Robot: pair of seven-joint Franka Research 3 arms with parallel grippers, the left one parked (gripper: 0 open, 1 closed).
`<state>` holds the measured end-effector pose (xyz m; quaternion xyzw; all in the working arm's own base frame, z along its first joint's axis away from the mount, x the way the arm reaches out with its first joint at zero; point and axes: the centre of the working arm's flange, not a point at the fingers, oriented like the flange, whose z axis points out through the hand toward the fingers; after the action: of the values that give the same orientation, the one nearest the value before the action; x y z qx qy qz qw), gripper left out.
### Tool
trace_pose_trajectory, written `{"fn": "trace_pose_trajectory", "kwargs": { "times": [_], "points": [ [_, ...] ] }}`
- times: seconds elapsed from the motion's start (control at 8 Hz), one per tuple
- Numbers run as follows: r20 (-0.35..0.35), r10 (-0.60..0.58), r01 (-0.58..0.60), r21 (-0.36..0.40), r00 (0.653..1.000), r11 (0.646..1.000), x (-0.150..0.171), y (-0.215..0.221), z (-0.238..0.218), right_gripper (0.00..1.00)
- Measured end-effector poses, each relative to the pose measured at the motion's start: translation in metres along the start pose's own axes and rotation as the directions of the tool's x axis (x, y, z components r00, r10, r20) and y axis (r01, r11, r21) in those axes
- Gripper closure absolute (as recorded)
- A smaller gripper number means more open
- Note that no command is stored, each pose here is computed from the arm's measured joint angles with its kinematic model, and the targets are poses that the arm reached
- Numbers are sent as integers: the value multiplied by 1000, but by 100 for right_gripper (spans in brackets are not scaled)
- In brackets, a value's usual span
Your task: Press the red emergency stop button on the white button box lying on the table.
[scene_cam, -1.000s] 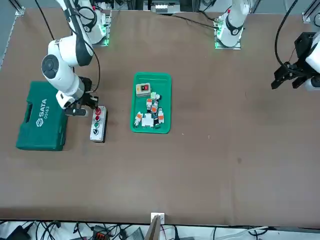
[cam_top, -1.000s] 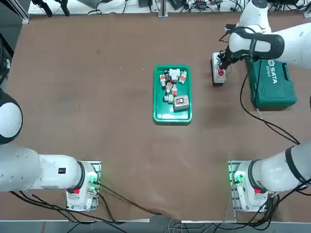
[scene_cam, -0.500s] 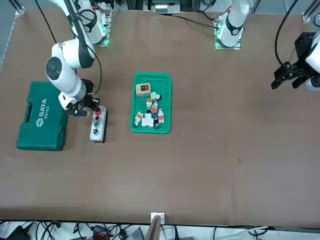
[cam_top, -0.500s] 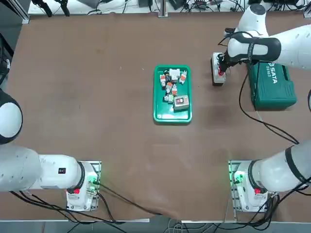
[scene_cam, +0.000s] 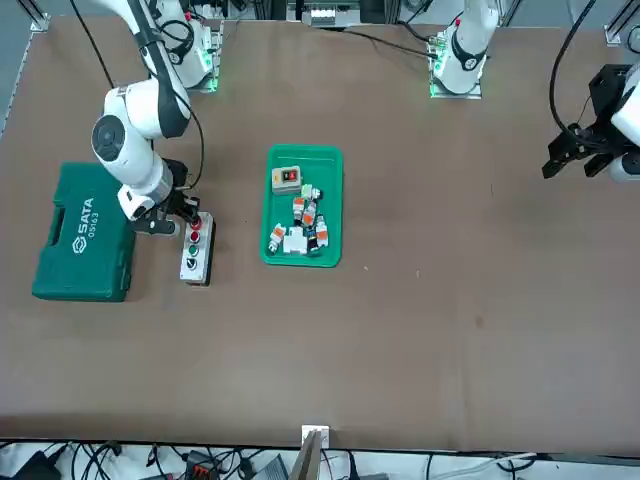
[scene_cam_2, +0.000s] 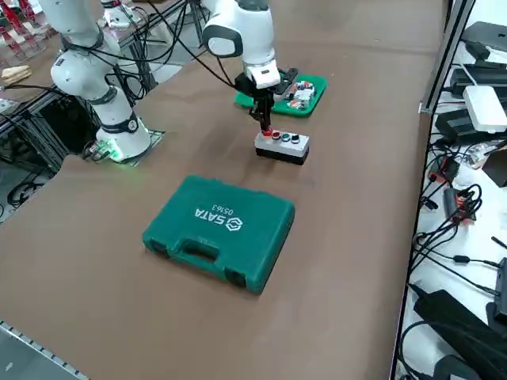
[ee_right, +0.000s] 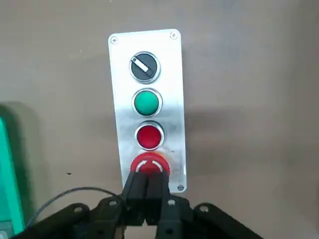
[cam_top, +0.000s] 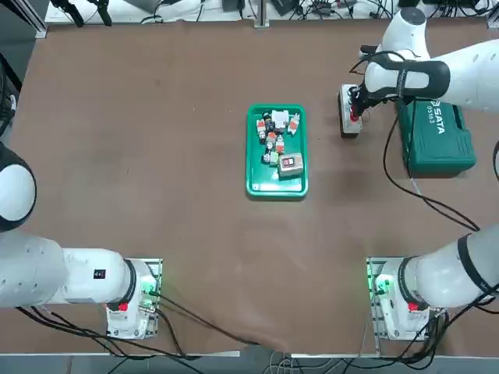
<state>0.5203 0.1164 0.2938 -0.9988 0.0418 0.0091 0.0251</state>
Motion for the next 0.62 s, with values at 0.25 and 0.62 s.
{"fn": "trace_pose_trajectory", "kwargs": {
  "times": [0.25, 0.62],
  "points": [
    [1, 0, 0, 0, 1000, 1000, 0, 0, 3, 99],
    [-8, 0, 0, 1, 1000, 1000, 2, 0, 12, 99]
  ]
}}
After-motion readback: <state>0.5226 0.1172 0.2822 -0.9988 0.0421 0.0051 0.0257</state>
